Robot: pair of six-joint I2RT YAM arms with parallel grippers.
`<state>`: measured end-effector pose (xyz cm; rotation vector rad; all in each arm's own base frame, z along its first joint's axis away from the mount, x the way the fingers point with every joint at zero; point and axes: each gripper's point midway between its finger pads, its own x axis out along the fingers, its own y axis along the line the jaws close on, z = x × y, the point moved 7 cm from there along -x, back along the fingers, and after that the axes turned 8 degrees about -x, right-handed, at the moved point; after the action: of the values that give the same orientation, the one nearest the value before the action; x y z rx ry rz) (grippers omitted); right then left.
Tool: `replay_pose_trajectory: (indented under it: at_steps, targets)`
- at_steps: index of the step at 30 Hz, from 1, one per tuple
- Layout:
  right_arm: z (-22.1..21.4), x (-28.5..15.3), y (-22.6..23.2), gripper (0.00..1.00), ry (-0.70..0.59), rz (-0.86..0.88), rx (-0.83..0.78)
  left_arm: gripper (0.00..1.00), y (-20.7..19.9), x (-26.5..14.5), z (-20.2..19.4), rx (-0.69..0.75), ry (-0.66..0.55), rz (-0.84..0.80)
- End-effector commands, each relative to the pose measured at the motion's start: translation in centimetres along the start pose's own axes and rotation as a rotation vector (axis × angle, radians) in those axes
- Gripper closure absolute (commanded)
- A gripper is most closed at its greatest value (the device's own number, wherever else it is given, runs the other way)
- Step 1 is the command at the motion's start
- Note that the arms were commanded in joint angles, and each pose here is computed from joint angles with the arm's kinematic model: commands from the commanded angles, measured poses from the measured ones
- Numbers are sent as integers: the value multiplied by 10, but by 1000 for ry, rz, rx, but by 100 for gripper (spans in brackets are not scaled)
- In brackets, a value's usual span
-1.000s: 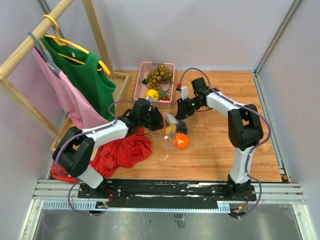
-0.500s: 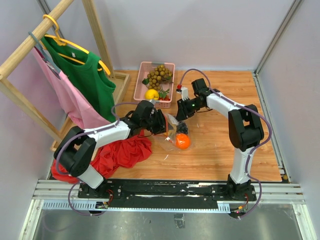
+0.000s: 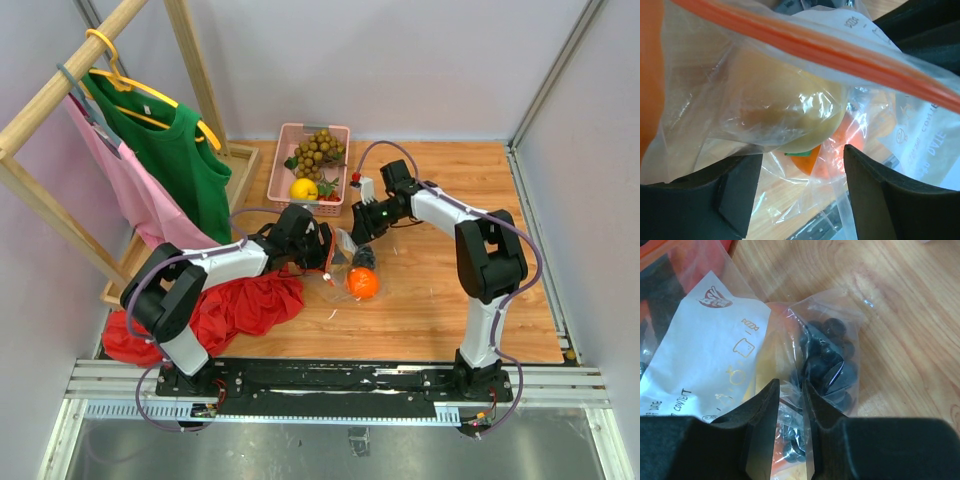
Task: Open the zip-top bag and remove the fake food
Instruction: Pick up the fake fruit from the zipper food storage bag.
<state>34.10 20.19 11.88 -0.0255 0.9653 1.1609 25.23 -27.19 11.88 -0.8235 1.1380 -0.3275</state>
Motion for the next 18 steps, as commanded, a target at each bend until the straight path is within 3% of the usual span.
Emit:
replay_pose_trajectory:
  at_steps: [1, 4, 6, 18]
  targets:
    - [0, 4, 23, 74, 4, 29, -36, 30, -5, 8, 5, 51, -30, -18]
    - [0, 7, 27, 74, 4, 36, -39, 28, -6, 10, 7, 81, -60, -50]
    - [-1, 8, 30, 74, 8, 40, -43, 17, -5, 9, 10, 117, -88, -54]
    - [-9, 1, 46, 73, -51, 37, -29, 15, 6, 11, 20, 271, -180, -36]
